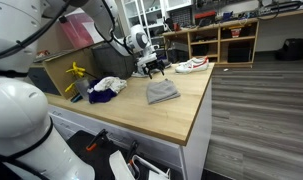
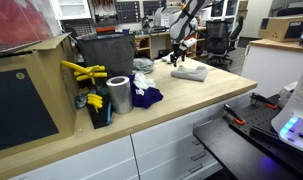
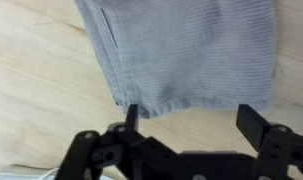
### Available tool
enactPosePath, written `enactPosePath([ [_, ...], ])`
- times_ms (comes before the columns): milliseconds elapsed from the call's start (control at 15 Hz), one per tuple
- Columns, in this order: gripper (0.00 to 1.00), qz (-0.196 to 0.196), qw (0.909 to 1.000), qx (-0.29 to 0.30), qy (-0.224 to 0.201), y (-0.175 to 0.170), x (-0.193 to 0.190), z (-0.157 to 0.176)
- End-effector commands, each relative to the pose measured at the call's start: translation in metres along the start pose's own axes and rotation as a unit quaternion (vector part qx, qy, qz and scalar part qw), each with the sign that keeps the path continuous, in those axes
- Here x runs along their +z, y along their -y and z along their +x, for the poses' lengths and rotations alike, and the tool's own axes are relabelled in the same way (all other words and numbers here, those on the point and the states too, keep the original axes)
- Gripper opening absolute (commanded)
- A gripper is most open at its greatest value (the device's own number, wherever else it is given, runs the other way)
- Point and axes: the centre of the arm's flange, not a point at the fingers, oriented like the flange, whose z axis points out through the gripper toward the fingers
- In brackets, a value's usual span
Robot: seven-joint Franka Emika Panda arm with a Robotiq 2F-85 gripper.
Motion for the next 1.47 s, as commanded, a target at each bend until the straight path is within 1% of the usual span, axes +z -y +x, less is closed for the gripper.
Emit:
enactPosePath([
  [0, 1.0, 0.01, 0.9988, 0.034, 0.033, 0.01, -0.007, -0.027],
  [333, 1.0, 0.026, 0.9944, 0.08, 0.065, 0.018, 0.004, -0.055],
  [400, 0.88, 0.028, 0.993, 0.092, 0.068, 0.018, 0.004, -0.059],
  [467, 0.72, 0.028, 0.9917, 0.104, 0.071, 0.019, 0.004, -0.062],
  [533, 0.66, 0.03, 0.9901, 0.115, 0.074, 0.019, 0.004, -0.066],
  [600, 0.56, 0.029, 0.9888, 0.125, 0.076, 0.019, 0.003, -0.069],
  [867, 0.27, 0.036, 0.9818, 0.164, 0.088, 0.019, 0.001, -0.083],
  [933, 0.18, 0.04, 0.9803, 0.17, 0.092, 0.02, 0.002, -0.087],
  [1067, 0.05, 0.044, 0.9764, 0.185, 0.103, 0.023, 0.006, -0.095],
  [1133, 0.0, 0.046, 0.974, 0.193, 0.109, 0.024, 0.009, -0.101],
  [1333, 0.0, 0.044, 0.9677, 0.214, 0.126, 0.025, 0.015, -0.12],
  [1400, 0.0, 0.044, 0.967, 0.216, 0.127, 0.025, 0.019, -0.127],
])
